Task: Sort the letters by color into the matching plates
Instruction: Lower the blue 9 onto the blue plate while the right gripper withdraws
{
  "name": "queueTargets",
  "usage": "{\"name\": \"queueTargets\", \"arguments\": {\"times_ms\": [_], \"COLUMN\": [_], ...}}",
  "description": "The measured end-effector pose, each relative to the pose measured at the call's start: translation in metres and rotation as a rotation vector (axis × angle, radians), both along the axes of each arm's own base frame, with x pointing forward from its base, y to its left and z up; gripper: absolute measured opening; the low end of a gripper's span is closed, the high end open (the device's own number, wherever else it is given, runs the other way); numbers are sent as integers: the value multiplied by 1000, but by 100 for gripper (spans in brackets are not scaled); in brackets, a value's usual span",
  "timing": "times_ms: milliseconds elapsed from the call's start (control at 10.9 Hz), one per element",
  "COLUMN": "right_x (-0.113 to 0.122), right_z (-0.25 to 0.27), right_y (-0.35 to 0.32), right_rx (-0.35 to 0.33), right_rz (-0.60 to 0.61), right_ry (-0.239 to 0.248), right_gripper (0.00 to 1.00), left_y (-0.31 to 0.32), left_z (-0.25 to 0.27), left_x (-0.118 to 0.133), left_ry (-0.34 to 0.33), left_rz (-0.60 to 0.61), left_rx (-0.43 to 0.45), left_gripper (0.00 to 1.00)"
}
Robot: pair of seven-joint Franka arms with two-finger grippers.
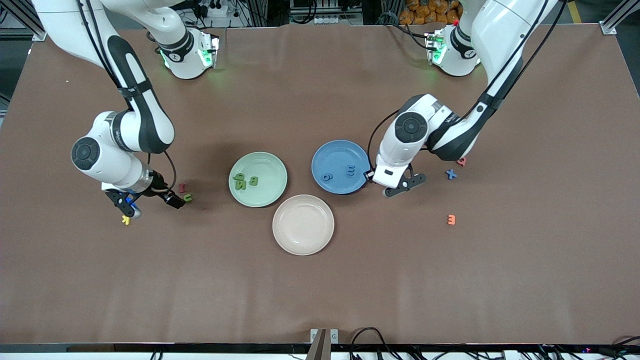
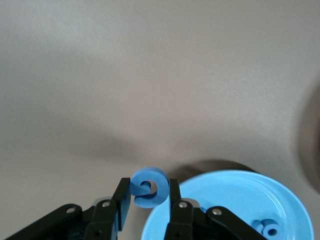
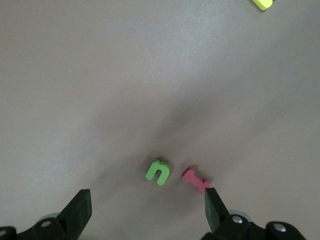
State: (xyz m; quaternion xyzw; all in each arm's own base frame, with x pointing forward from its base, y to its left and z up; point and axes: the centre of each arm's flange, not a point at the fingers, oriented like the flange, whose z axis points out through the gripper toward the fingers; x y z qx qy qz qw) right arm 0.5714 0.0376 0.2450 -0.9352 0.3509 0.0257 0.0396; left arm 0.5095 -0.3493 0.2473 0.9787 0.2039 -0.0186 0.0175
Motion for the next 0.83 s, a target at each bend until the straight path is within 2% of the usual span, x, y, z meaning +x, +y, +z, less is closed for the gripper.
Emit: {"name": "queueTargets", "arguments": {"times_ms": [276,552,829], "right_x": [2,4,2], "right_z": [0,-13,-26], "right_y": [-6,-6,-5], "right_rx": [-3,-14,-22], "right_rz": [-56,-222,-265], "right_ry": [-7,-10,7], "right_gripper": [100,100,100], "left_y": [-28,-71,-92], "left_z": [-5,-12,-24], "left_x": [-7,-28,-37], "left_ry": [14,30,52], "left_rz": [48,79,106], "left_rx": [-13,-25,-31], "left_gripper": [35,35,35]}}
